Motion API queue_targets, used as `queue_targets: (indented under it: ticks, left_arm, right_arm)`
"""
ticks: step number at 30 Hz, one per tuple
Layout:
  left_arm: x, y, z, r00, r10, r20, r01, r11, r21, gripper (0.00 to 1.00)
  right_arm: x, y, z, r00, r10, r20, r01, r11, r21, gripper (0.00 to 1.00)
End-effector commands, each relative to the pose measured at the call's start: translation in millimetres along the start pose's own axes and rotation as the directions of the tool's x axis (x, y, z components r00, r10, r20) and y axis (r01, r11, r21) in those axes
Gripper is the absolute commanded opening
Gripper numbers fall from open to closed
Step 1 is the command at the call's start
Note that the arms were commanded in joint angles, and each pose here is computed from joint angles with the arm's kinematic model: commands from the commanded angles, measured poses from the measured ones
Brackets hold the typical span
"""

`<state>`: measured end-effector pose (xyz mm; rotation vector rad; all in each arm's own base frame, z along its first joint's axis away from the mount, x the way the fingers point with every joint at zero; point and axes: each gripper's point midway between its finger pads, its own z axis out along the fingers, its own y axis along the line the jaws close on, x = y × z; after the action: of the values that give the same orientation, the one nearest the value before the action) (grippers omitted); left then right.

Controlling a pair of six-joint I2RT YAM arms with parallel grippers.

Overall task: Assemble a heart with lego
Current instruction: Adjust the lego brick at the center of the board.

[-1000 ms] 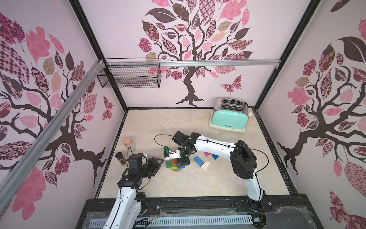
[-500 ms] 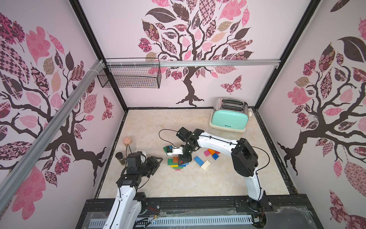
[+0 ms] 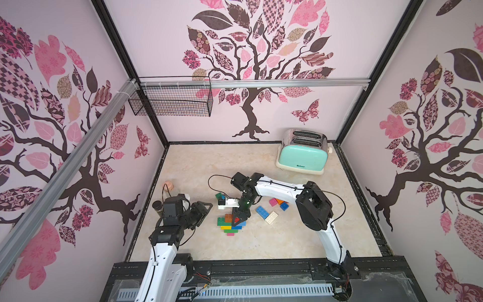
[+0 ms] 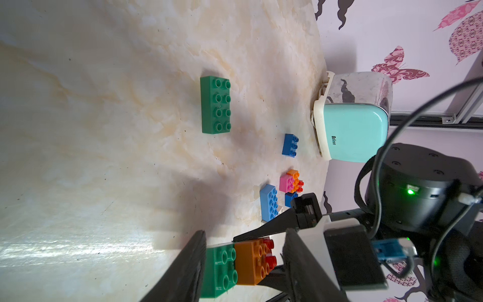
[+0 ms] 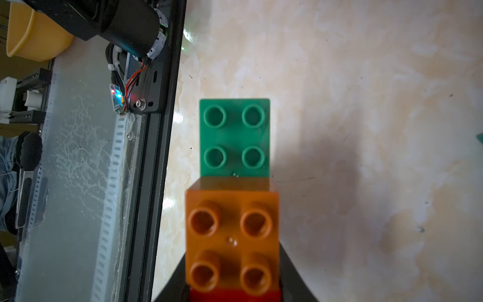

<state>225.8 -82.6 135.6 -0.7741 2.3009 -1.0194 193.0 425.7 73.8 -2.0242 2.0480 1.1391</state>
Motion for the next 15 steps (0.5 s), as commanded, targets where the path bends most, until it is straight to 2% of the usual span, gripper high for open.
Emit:
queue_targets:
  ticks: [1, 4, 9, 15]
  left_arm:
    - [-4.6, -4.2, -5.1, 0.999, 0.027, 0.019, -0.027, 1.0, -0.003, 0.51]
    - [-3.4, -3.8, -4.2, 1.0, 0.023, 0.015, -0.023, 1.0, 0.002, 0.51]
    - [-2.9, -2.2, -3.3, 1.0, 0.024, 0.012, -0.024, 1.0, -0.001, 0.51]
    - [-2.6, -1.5, -2.8, 1.0, 0.027, 0.008, -0.027, 1.0, -0.004, 0.51]
  right_arm:
    - [-1.8, -3.1, 6.3, 1.0, 0.021, -0.003, -0.021, 0.999, -0.025, 0.39]
    - [-1.6, -3.0, 9.2, 1.0, 0.014, -0.007, -0.014, 0.999, -0.048, 0.47]
    - [-1.5, -5.8, 14.2, 1.0, 0.014, -0.021, -0.015, 0.997, -0.08, 0.52]
    - [-5.6, -25.6, 18.2, 0.999, 0.044, -0.013, -0.045, 0.999, -0.031, 0.58]
